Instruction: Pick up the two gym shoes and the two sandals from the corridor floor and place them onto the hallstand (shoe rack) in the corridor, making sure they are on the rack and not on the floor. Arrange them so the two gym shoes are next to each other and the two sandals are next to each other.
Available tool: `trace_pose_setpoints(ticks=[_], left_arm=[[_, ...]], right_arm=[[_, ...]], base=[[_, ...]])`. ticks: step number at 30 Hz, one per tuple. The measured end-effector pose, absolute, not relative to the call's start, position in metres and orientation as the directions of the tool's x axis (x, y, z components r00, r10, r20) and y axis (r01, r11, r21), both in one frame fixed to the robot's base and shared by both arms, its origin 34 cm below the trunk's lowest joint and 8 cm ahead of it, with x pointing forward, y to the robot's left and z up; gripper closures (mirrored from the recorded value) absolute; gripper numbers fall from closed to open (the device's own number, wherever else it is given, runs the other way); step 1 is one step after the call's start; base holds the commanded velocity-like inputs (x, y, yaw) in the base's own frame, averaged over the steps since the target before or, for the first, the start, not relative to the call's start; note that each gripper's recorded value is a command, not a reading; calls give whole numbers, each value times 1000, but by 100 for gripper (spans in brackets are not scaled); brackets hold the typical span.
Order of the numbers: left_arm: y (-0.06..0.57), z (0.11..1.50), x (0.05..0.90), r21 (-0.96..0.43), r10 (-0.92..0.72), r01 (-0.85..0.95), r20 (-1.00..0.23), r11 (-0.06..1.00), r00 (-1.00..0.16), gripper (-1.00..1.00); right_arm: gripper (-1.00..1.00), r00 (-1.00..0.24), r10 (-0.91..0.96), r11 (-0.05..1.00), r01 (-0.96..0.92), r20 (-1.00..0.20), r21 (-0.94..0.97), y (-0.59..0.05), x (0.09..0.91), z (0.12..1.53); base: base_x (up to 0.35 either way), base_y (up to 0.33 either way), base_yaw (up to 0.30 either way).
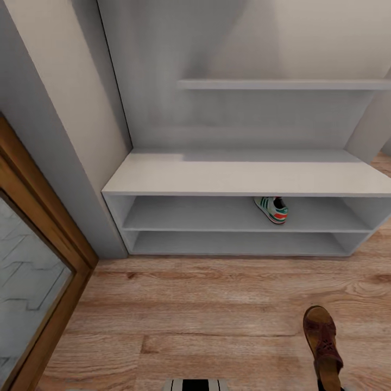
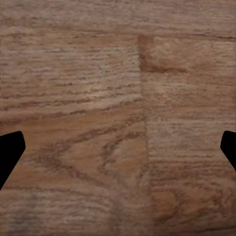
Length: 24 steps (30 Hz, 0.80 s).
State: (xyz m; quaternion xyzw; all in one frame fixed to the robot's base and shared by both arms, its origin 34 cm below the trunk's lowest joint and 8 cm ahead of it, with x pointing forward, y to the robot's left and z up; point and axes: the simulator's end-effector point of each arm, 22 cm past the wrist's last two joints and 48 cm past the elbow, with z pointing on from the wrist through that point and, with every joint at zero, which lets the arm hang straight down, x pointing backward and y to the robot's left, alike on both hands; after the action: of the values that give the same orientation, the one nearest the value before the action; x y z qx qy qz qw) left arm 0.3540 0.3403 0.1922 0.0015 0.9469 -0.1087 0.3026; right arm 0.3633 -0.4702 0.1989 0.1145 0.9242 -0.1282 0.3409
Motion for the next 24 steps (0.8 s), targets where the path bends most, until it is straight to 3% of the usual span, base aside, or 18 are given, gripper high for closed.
trace_pose_setpoints(ticks=[24], left_arm=[[342, 192, 354, -203, -67, 63, -574, 977, -816, -100]], right_arm=[[100, -735, 124, 938, 305, -667, -162, -469, 348, 199]], base=[[0, 0, 244]])
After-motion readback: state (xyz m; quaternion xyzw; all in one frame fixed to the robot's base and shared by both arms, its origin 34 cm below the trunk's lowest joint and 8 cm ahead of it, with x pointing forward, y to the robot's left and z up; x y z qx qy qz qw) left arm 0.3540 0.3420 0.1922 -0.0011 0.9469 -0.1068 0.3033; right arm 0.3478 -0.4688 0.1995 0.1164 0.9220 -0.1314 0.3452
